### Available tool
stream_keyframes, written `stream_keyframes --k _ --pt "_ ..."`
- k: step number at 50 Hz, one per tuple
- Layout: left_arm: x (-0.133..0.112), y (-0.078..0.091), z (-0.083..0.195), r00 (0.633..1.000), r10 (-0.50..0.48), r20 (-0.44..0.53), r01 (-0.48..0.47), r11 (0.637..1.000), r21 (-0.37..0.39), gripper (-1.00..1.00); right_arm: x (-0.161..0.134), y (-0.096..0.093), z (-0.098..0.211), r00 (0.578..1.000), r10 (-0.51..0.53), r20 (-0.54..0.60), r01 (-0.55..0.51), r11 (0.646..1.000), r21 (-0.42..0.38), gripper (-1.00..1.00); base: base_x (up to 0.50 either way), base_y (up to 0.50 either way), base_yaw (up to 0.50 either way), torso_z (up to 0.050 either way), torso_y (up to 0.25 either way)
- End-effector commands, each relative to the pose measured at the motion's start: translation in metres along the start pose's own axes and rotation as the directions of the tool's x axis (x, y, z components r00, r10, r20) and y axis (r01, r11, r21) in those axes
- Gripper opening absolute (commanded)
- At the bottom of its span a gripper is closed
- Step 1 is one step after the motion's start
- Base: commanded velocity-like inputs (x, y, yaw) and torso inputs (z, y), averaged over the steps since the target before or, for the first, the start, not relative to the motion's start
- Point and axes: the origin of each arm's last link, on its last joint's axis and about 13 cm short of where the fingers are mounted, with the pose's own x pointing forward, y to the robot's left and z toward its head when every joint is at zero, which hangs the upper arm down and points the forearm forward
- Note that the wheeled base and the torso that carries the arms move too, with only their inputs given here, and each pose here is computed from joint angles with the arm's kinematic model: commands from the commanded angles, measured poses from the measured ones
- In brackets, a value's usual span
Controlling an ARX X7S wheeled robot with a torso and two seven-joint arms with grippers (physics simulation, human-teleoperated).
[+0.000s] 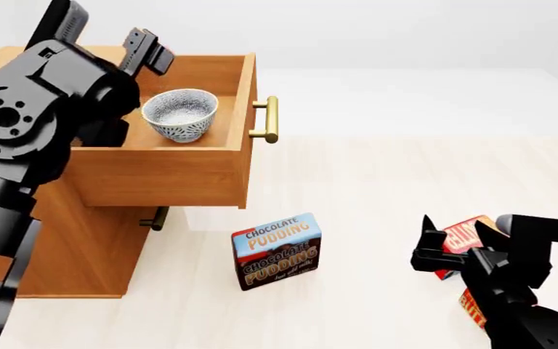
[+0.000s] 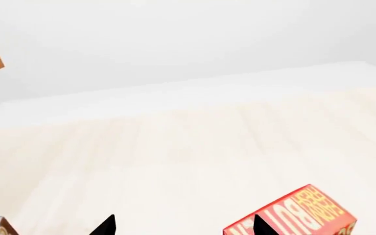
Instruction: Put the bowl in the top drawer of the cabinet.
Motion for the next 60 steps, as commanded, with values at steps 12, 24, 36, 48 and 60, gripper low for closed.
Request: stream_keyframes --k 12,24,36,48,60 --pt "-0.035 -0.01 0.003 0.94 -0.342 0.006 0.341 0.938 0.063 1.0 -0.001 -0.003 -0.002 1.0 -0.012 -0.002 0.012 1.0 0.007 1.0 0.0 0.0 0.0 0.002 0.008" --pt "-0.052 -0.012 0.003 0.814 -0.581 -0.008 0.577 0.806 0.13 1.0 0.0 -0.002 -0.003 1.0 -0.012 -0.002 0.012 1.0 0.009 1.0 0.0 0.0 0.0 0.0 0.0" --pt "-0.083 0.005 -0.007 0.689 -0.725 -0.021 0.715 0.674 0.187 1.0 -0.006 0.003 0.003 1.0 0.004 0.026 -0.005 1.0 0.021 1.0 0.0 0.0 0.0 0.0 0.0" --pt "-0.126 0.073 -0.046 0.454 -0.887 -0.088 0.848 0.4 0.348 1.0 -0.041 0.03 0.037 0.973 0.05 0.227 -0.046 0.999 -0.023 1.0 0.0 0.0 0.0 0.0 0.0" --pt "-0.136 0.129 -0.075 0.416 -0.904 -0.098 0.795 0.309 0.522 1.0 -0.071 0.05 0.062 0.919 0.057 0.391 -0.034 0.997 -0.063 1.0 0.0 0.0 0.0 0.0 0.0"
